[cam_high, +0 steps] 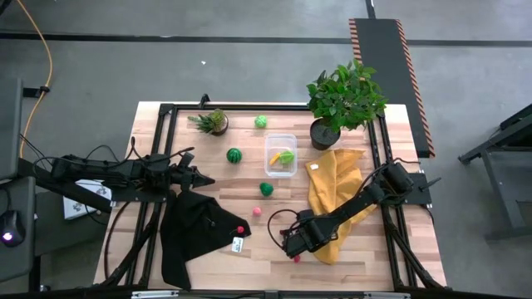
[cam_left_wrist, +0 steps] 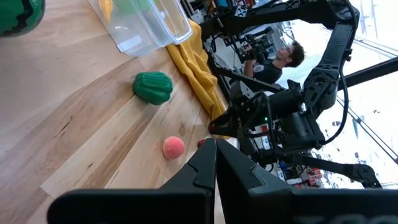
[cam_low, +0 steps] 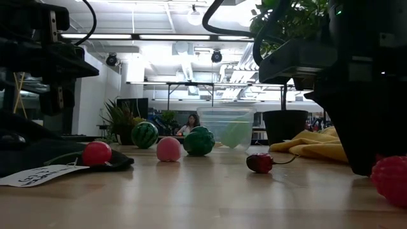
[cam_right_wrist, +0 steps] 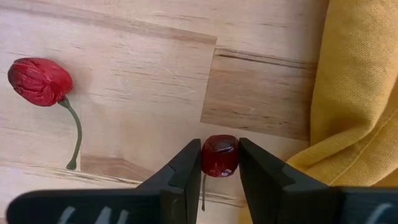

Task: Pick and placing Produce into tupperware
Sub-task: Put the right red cherry into the transparent bin

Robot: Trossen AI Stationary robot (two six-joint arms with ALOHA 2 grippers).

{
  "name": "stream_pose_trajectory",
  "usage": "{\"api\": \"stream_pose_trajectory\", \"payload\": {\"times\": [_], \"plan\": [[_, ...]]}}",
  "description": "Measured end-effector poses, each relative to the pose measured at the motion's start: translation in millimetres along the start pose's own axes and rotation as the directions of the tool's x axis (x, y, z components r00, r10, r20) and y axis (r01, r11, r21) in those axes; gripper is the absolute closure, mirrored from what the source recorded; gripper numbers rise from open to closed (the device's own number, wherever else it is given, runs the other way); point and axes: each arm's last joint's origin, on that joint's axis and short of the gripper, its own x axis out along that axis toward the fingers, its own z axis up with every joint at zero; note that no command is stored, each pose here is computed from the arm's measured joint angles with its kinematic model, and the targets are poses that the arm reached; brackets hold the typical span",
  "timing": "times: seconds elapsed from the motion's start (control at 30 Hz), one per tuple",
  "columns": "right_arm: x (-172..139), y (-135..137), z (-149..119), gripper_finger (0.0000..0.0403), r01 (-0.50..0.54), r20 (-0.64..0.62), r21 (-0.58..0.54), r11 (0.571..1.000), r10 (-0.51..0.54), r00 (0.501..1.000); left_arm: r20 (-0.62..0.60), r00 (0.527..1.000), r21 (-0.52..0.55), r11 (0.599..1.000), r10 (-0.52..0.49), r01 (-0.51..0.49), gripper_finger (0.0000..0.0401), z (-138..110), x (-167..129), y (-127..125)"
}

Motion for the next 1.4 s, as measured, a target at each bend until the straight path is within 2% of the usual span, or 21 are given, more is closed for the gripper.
{"api": "stream_pose_trajectory", "payload": {"times": [0.43, 0.87, 1.13, 1.4], "plan": [[-2, 2, -1, 0.0316, -0.016, -0.008, -0.019, 1.000, 0.016, 1.000, 0.000, 1.000, 0.000, 1.000, 0.000, 0.000, 0.0400, 0, 0, 0], [-18, -1, 1, 0.0316, -0.040, -0.017, -0.030, 0.999, 0.039, 0.999, -0.001, 1.000, 0.000, 1.000, 0.001, -0.001, 0.0400, 0, 0, 0], [-31, -1, 7, 0.0316, -0.080, -0.020, -0.037, 0.996, 0.079, 0.997, 0.000, 1.000, 0.000, 1.000, 0.000, 0.000, 0.0400, 0, 0, 0], [-32, 2, 7, 0.0316, -0.108, -0.049, -0.069, 0.992, 0.105, 0.993, -0.001, 1.000, 0.000, 1.000, 0.001, -0.001, 0.0400, 0, 0, 0]]}}
